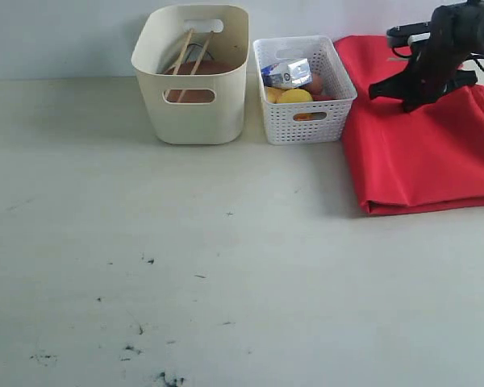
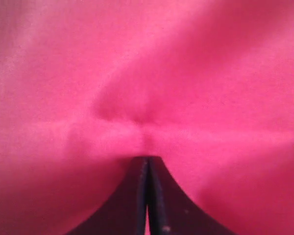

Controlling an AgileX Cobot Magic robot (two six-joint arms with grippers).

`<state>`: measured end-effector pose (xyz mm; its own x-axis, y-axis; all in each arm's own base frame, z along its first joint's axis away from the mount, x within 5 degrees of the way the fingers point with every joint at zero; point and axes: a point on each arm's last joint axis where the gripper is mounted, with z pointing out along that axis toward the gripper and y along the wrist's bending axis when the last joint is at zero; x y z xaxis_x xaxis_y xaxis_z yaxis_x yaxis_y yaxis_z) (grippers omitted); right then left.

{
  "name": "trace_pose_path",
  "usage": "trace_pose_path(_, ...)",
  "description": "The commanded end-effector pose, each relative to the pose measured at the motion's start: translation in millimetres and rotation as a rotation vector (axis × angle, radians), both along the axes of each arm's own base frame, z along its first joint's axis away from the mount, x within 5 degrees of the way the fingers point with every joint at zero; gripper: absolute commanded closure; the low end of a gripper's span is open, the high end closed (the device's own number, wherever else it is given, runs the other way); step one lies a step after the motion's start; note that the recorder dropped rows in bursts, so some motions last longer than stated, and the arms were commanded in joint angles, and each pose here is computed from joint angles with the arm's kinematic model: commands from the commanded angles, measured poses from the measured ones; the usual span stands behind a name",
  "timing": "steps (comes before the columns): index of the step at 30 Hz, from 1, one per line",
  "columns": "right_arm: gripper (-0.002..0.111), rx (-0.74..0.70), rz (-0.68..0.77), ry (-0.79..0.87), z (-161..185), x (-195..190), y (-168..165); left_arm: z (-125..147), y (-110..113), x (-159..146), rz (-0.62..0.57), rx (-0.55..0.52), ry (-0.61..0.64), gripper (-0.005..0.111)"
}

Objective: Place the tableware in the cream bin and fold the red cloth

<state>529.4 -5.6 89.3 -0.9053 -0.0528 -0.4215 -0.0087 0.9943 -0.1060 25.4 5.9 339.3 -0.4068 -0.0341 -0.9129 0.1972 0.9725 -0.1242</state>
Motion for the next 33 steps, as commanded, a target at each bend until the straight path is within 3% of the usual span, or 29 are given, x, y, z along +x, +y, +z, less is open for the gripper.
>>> trace_pose_path(1,0.108,0.038,-0.066,0.101,-14.9,-7.3,-5.8,-1.2,0.1,-0.2,0.005,-0.008,-0.003,0.107)
trace_pose_path(9,0.108,0.044,-0.075,-0.120,109.3,-11.5,-9.4,-1.0,0.2,0.0,0.003,-0.001,-0.008,0.107)
trace_pose_path(15,0.108,0.068,-0.112,-0.246,206.3,-42.2,-9.2,0.0,-0.1,0.3,0.000,-0.003,-0.019,0.107)
trace_pose_path(25,0.108,0.137,-0.120,-0.399,328.9,-120.2,-3.4,2.4,-0.9,1.0,-0.007,-0.009,-0.046,0.107)
trace_pose_path(33,0.108,0.131,-0.094,-0.561,406.4,-196.6,-2.6,9.8,-3.0,2.9,-0.033,-0.011,-0.135,0.107)
